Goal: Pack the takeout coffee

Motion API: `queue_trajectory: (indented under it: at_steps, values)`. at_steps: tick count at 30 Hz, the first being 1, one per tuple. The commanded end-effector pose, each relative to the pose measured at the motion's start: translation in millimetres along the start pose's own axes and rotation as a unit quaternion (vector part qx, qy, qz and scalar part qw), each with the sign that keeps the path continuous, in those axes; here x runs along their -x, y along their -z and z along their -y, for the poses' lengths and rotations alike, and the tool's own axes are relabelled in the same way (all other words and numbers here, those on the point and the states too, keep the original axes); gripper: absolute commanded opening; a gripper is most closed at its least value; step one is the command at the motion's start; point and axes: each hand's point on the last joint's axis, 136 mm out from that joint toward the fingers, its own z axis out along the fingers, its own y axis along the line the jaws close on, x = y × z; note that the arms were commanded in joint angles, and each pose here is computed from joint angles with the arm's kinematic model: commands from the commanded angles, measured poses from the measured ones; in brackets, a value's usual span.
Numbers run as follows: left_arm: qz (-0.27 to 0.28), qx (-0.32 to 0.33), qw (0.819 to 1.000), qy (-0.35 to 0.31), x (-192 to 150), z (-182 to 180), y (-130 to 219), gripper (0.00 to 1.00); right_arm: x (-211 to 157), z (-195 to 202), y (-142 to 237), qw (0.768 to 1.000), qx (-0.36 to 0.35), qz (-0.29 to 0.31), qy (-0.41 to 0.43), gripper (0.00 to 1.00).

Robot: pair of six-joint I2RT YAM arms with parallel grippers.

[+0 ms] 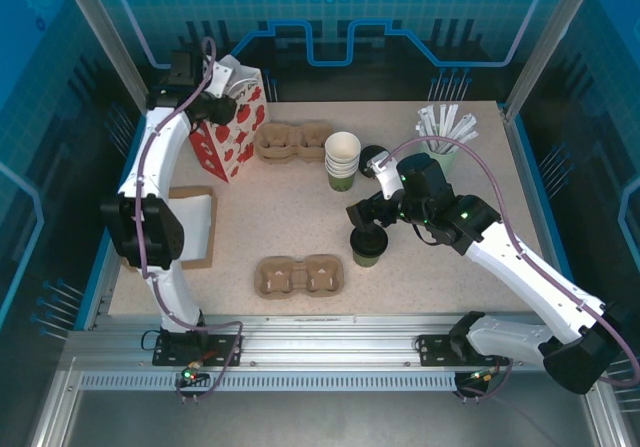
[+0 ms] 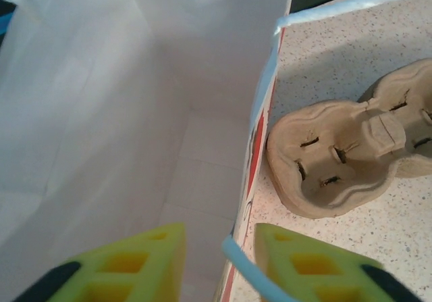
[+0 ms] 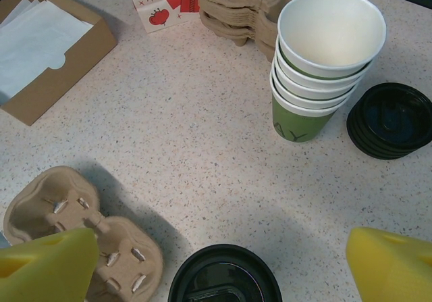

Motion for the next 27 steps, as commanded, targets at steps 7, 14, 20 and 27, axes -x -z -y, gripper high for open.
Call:
queue_trajectory:
  at_steps: [7, 14, 20, 27]
  values:
    - [0.041, 0.001, 0.998, -0.047, 23.9, -9.3, 5.8, 0.12, 9.5, -3.6, 6.5, 1.0, -0.001, 0.01, 0.005, 0.96]
    - [0.078, 0.066, 0.991, -0.091, 48.0, -28.9, 39.0, 0.0, 5.1, -2.5, 6.7, 1.0, -0.003, 0.007, 0.0, 0.96]
    - [0.141, 0.132, 0.975, -0.109, 81.6, -37.4, 110.2, 0.0, 9.0, -2.9, 14.0, 1.0, -0.004, 0.015, -0.001, 0.96]
    - [0.209, 0.12, 0.961, -0.136, 87.0, 3.6, 197.6, 0.0, 18.7, -3.9, 25.9, 0.999, -0.003, 0.032, 0.008, 0.96]
